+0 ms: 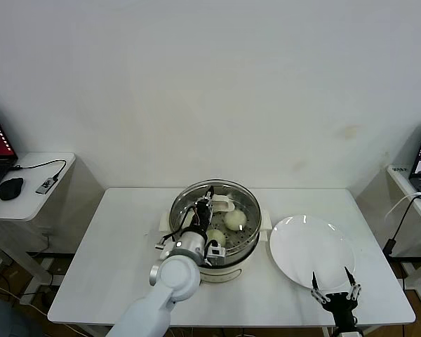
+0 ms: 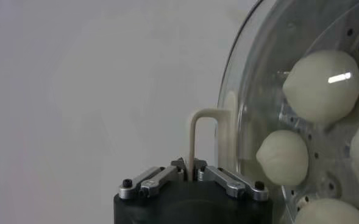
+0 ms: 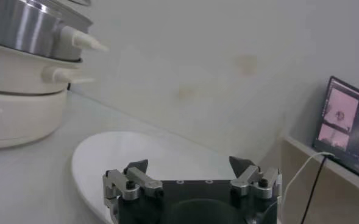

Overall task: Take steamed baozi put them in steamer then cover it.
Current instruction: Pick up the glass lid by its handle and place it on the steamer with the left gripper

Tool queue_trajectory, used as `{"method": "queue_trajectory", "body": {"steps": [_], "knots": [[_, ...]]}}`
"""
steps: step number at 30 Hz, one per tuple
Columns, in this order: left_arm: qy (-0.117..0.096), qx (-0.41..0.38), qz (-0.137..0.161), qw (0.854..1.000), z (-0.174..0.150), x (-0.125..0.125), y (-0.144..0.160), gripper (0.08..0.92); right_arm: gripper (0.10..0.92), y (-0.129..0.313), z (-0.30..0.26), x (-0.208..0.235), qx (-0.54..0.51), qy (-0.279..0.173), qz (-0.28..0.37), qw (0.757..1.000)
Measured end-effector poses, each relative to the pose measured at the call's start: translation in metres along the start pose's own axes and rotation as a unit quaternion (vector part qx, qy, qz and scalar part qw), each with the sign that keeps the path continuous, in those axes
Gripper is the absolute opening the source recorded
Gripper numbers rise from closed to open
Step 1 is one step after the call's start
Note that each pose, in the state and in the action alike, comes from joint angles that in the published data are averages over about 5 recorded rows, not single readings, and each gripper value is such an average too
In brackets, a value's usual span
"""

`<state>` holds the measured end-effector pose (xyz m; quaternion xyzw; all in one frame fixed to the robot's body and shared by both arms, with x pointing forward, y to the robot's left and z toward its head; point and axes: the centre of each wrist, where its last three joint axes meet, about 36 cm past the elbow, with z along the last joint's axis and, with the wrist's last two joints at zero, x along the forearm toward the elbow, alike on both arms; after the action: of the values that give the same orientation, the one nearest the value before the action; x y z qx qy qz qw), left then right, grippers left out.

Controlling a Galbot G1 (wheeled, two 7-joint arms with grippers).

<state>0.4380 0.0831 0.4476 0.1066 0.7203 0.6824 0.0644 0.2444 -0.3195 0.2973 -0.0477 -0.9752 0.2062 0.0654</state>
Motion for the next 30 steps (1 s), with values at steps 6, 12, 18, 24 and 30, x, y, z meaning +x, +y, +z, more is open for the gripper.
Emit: {"method": "queue_trajectory", "body": {"steps": [6, 12, 18, 24, 30], "knots": [[0.003, -0.004, 0.005, 1.0, 0.002, 0.0, -0.005, 0.15, 0.823, 0.003, 0.002, 0.0, 0.0, 0.002, -0.003, 1.0], [0.003, -0.005, 0.006, 1.0, 0.001, 0.001, -0.009, 0.15, 0.823, 0.004, 0.003, 0.0, 0.0, 0.003, -0.005, 1.0], [0.003, -0.008, 0.006, 1.0, -0.001, -0.002, -0.011, 0.15, 0.823, 0.004, 0.003, 0.0, 0.001, 0.003, -0.006, 1.0], [0.002, -0.008, 0.009, 1.0, -0.003, -0.003, -0.014, 0.15, 0.823, 0.004, 0.004, 0.0, 0.001, 0.004, -0.007, 1.0], [0.002, -0.008, 0.011, 1.0, -0.004, -0.002, -0.016, 0.149, 0.823, 0.005, 0.004, 0.0, 0.002, 0.004, -0.009, 1.0]]}}
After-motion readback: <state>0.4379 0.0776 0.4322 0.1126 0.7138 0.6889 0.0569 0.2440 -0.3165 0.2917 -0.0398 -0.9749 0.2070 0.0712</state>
